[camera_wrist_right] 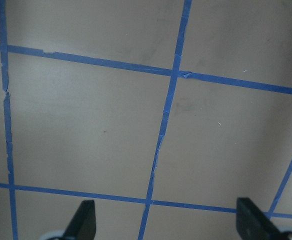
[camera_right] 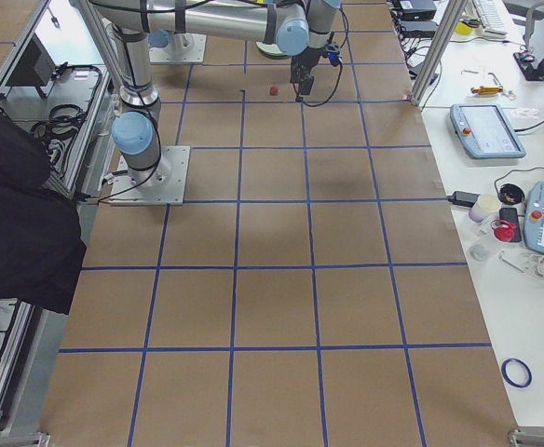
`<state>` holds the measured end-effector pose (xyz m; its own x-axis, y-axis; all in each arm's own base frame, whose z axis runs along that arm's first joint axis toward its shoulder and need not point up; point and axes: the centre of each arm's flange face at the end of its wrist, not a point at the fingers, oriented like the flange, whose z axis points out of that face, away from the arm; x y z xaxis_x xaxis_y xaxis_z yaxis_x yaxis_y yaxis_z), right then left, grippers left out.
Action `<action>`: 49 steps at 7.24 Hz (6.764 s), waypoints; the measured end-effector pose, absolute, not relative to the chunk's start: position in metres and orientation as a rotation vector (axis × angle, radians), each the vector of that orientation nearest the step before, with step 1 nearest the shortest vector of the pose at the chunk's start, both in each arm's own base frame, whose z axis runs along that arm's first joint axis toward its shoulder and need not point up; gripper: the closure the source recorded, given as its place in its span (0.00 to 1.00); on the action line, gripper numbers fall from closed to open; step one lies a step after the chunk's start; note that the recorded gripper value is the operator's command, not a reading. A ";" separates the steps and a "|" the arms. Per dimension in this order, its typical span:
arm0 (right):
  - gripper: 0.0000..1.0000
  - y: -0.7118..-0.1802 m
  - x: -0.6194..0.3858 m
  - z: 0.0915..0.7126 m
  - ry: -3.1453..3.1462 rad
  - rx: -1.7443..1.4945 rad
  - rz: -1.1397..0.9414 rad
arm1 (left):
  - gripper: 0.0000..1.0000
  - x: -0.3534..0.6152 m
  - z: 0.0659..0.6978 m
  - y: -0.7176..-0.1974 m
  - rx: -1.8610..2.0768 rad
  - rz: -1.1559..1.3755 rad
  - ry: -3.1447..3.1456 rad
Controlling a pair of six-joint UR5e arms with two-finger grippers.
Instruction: Collect all strawberries into plate
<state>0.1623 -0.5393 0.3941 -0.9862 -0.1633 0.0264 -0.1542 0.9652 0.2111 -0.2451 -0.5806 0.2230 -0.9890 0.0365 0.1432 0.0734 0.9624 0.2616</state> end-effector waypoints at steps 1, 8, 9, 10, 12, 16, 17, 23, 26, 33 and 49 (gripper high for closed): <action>0.00 -0.539 0.162 0.394 -3.071 0.248 -0.324 | 1.00 -0.217 0.235 -0.585 -0.140 -0.417 -3.016; 0.00 -0.539 0.162 0.394 -3.073 0.248 -0.322 | 0.00 -0.027 0.192 -0.553 -0.554 -0.892 -3.137; 0.00 -0.540 0.162 0.394 -3.073 0.248 -0.322 | 0.00 -0.028 0.191 -0.551 -0.529 -0.899 -3.147; 0.00 -0.539 0.162 0.394 -3.073 0.248 -0.322 | 0.00 -0.033 0.195 -0.551 -0.490 -0.876 -3.150; 0.00 -0.539 0.162 0.394 -3.073 0.248 -0.322 | 0.00 -0.070 0.220 -0.562 -0.329 -0.689 -3.105; 0.00 -0.540 0.162 0.394 -3.071 0.266 -0.320 | 0.00 -0.199 0.222 -0.545 -0.011 -0.627 -2.948; 0.00 -0.540 0.162 0.394 -3.071 0.268 -0.321 | 0.00 -0.227 0.217 -0.533 0.075 -0.664 -2.884; 0.00 -0.540 0.161 0.393 -3.071 0.267 -0.326 | 0.34 -0.262 0.162 -0.520 0.171 -0.777 -2.725; 0.00 -0.540 0.161 0.392 -3.071 0.267 -0.330 | 1.00 -0.264 0.146 -0.520 0.153 -0.801 -2.724; 0.00 -0.542 0.155 0.393 -3.072 0.256 -0.324 | 1.00 -0.230 0.210 -0.541 0.003 -0.667 -2.991; 0.00 -0.546 0.148 0.427 -3.082 0.208 -0.223 | 0.00 -0.100 0.409 -0.575 0.075 -0.139 -3.218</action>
